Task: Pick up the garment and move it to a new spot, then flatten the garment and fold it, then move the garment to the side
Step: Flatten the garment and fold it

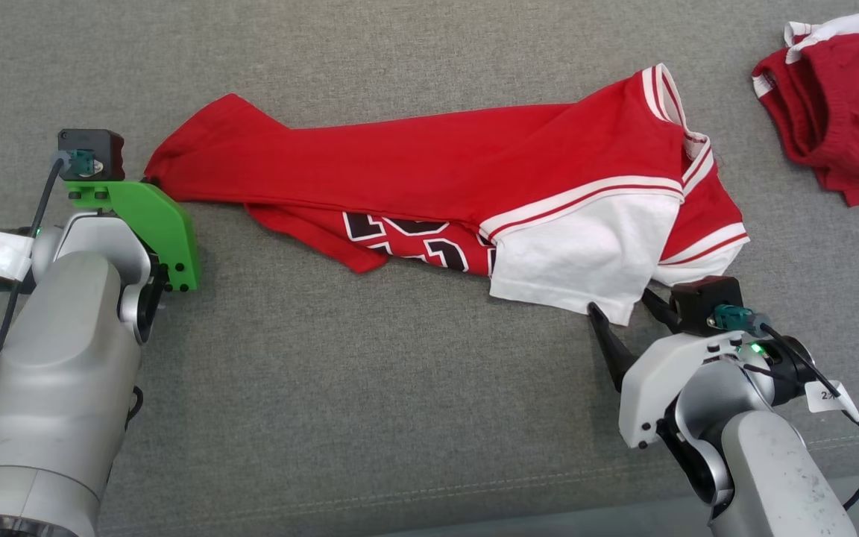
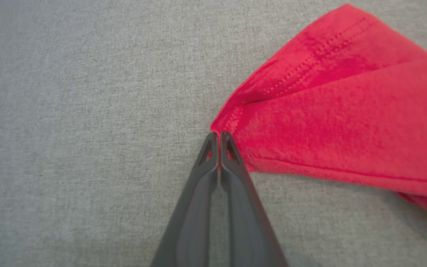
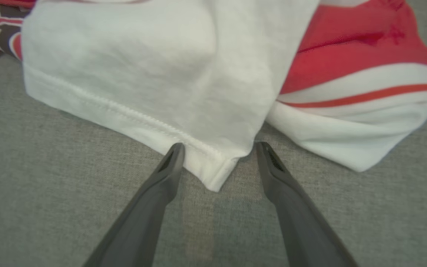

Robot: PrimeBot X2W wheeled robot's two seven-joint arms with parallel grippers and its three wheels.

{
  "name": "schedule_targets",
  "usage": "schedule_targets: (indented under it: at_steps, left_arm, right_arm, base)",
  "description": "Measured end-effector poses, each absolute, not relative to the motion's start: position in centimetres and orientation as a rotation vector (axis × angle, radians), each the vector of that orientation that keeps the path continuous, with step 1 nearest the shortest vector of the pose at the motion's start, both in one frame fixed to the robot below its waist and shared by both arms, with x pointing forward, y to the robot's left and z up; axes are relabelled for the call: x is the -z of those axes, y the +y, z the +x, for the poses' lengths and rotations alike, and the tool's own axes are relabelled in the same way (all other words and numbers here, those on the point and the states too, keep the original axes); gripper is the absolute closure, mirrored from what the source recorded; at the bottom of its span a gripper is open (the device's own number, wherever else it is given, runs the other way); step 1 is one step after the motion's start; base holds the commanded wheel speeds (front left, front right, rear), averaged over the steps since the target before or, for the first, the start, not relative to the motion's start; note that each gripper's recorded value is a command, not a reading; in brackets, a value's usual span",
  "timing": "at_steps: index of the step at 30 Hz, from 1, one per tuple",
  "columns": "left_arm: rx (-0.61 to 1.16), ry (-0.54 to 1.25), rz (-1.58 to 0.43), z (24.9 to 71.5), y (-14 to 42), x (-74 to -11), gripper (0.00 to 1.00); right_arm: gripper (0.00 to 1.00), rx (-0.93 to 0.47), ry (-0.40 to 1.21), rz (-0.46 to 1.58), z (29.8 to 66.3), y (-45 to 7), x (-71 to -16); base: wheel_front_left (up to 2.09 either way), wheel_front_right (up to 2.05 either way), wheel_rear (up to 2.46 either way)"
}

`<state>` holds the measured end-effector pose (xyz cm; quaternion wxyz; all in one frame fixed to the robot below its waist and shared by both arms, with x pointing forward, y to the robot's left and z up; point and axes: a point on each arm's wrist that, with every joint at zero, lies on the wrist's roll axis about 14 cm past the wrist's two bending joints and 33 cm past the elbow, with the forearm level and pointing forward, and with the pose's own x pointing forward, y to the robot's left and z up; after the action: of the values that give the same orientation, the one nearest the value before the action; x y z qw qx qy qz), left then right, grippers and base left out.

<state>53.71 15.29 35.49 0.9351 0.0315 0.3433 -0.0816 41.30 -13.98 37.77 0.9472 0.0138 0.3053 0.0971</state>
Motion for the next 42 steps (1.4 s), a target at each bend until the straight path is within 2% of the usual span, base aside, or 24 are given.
schedule_targets:
  at_steps: [5,6,7,9,10,17,23,30,32,37,42]
  left_arm:
    - [0.167,0.699,0.053,53.6,15.3,-35.5,1.00]
    - [0.166,0.698,0.052,53.6,15.3,-35.5,1.00]
    - [0.167,0.695,0.052,53.6,15.3,-35.6,1.00]
    - [0.167,0.690,0.052,53.6,15.3,-35.7,1.00]
    - [0.166,0.684,0.051,53.7,15.3,-35.8,1.00]
    - [0.141,0.583,-0.018,54.5,15.2,-37.6,1.00]
    - [0.131,0.457,-0.172,55.5,14.4,-40.9,1.00]
    - [0.127,0.316,-0.337,56.7,14.0,-45.7,1.00]
    - [0.120,0.268,-0.467,57.3,13.7,-47.8,1.00]
    - [0.118,0.267,-0.533,59.0,14.4,-49.6,1.00]
    - [0.105,0.191,-0.626,62.6,15.2,-53.9,1.00]
  right_arm:
    - [0.00,-0.204,0.634,0.031,41.3,-13.8,-37.5]
    - [0.03,-0.205,0.636,0.034,41.3,-13.7,-37.5]
    - [0.12,-0.208,0.642,0.037,41.2,-13.6,-37.4]
    - [0.96,-0.208,0.643,0.046,41.2,-13.6,-37.5]
    - [1.00,-0.207,0.643,0.045,41.2,-13.6,-37.5]
    - [1.00,-0.184,0.621,0.078,40.9,-14.2,-38.2]
    - [1.00,-0.138,0.491,0.132,42.4,-15.7,-41.6]
    - [1.00,-0.157,0.344,0.180,45.0,-15.5,-47.1]
    - [1.00,-0.201,0.312,0.203,46.3,-14.5,-49.4]
    - [1.00,-0.250,0.308,0.240,49.1,-13.7,-52.1]
    - [1.00,-0.238,0.279,0.321,53.4,-15.0,-54.7]
  base:
    - [0.00,0.00,0.00]
    - [0.00,0.00,0.00]
    - [0.00,0.00,0.00]
    - [0.00,0.00,0.00]
    - [0.00,0.00,0.00]
    - [0.00,0.00,0.00]
    - [0.00,0.00,0.00]
    - [0.00,0.00,0.00]
    - [0.00,0.00,0.00]
    - [0.00,0.00,0.00]
    - [0.00,0.00,0.00]
